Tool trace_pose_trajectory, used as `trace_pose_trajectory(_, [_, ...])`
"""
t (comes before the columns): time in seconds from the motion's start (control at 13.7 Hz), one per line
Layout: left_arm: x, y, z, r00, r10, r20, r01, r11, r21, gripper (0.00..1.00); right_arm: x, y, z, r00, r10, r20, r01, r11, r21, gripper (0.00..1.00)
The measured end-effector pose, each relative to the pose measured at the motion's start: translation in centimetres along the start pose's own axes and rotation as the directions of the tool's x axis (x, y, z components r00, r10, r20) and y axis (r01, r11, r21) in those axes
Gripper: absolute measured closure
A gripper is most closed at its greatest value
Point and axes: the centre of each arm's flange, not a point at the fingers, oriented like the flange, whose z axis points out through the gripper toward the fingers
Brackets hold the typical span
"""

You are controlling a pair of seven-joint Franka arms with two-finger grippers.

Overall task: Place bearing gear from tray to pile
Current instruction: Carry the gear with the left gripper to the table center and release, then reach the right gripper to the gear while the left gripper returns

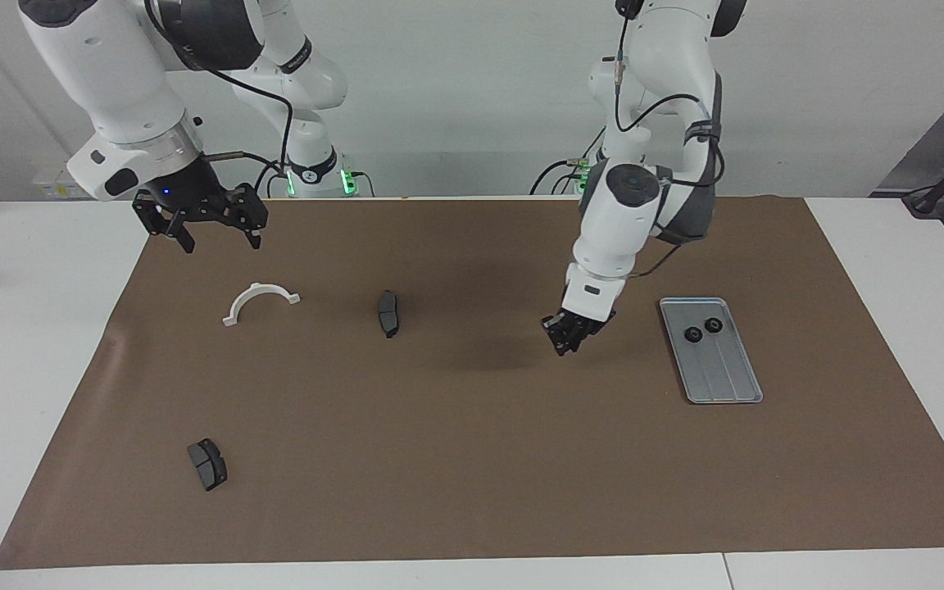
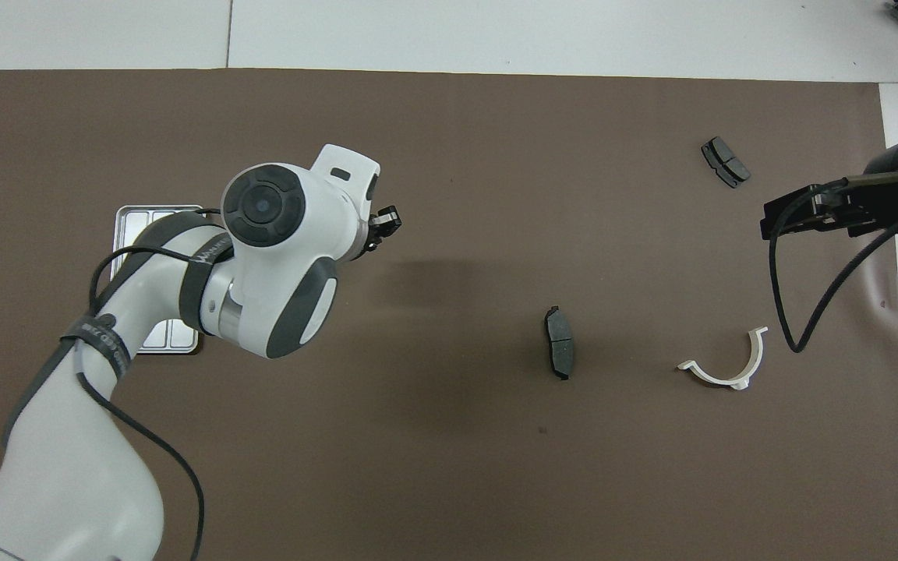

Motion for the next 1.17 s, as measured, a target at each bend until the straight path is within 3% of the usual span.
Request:
trace_pose_trajectory(0.29, [-2.1,2.0,4.9,1.0,0.0,-0.014,0.0,1.0,-0.03,0.75,-0.1,0.0,0.7,1.0,0.0,0.014,0.0,1.0,-0.001,0.0])
trace_pose_trajectory(0.51, [-1.7,2.0,5.3,0.999,-0.007,-0.032,0.005,0.999,-0.045,0.45,0.5,-1.3,3.0,1.0,-0.022,0.018,0.022,1.0,0.0,0.0])
trace_pose_trajectory(0.8, [0.3,1.0,3.5,0.999,-0.033,-0.019,0.033,0.999,0.006,0.0,3.0,-3.5,8.5,0.998,-0.055,0.035,0.054,0.998,0.009,0.0])
trace_pose_trajectory(0.95, [3.3,-1.4,0.0,0.998,-0.056,-0.031,0.057,0.998,0.04,0.0,4.5,-6.8,11.5,0.999,-0.034,0.017,0.034,0.999,0.015,0.0])
trace_pose_trajectory(1.17, [8.9,-9.1,-6.0,0.999,-0.044,-0.015,0.045,0.994,0.101,0.0,5.9,-13.5,16.1,0.999,-0.04,-0.013,0.041,0.999,0.026,0.0])
